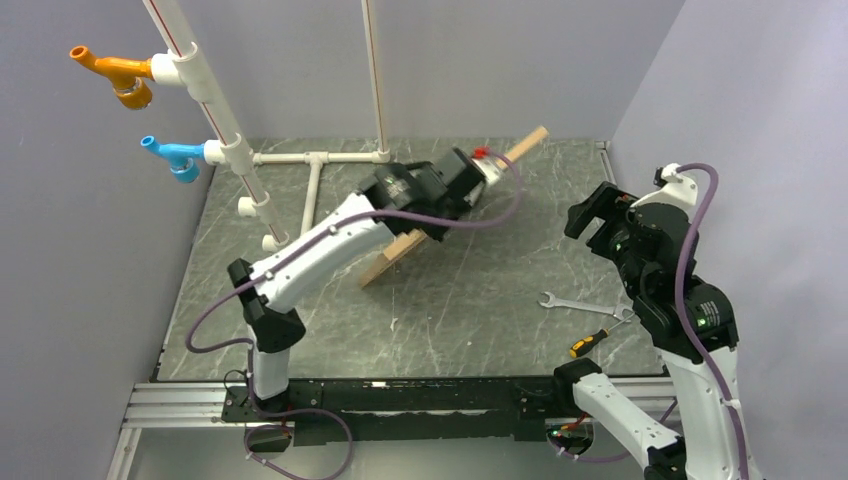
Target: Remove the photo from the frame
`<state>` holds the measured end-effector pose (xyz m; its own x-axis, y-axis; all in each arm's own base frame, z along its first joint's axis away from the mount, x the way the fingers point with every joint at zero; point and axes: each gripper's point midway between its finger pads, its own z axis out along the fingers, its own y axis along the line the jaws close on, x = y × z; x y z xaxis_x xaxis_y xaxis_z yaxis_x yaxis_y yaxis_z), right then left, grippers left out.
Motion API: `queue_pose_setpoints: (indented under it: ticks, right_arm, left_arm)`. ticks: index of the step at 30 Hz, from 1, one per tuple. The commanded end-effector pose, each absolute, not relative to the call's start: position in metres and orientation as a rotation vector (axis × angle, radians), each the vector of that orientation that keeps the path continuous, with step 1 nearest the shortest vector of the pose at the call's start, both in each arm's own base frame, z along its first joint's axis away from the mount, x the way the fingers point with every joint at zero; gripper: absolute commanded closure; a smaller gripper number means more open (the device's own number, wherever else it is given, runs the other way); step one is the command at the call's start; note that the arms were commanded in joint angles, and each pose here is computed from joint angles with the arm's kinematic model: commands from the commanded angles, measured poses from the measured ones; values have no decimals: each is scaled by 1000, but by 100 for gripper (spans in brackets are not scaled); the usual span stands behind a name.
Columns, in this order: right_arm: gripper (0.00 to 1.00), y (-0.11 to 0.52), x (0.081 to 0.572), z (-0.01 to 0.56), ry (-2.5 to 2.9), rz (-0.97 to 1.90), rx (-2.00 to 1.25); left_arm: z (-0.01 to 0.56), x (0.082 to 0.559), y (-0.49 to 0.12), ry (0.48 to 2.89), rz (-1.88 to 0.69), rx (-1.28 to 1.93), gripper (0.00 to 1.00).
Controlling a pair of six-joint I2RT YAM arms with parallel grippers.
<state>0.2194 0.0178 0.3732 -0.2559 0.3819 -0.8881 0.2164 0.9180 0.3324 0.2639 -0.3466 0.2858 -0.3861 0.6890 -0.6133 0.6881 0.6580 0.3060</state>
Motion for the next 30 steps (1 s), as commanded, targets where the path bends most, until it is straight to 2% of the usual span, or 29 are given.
queue_pose_setpoints:
  ticks: [1, 7, 15, 22, 30]
  right_arm:
    - [12, 30, 230, 366, 1857, 211, 405]
    - [11, 63, 247, 326, 1987, 328, 357]
    - [10, 145, 263, 265, 2149, 717, 84]
    - [3, 171, 282, 204, 2237, 852, 117]
    - [2, 193, 296, 160, 2321, 970, 132]
  left_arm:
    - [341, 261, -335, 2175, -391, 796, 100]
    - [360, 281, -319, 2184, -526, 648, 100]
    - [358, 298, -305, 2220, -681, 458, 100]
    - [355, 307, -288, 2224, -762, 331, 100]
    - [332, 319, -262, 2255, -792, 196, 100]
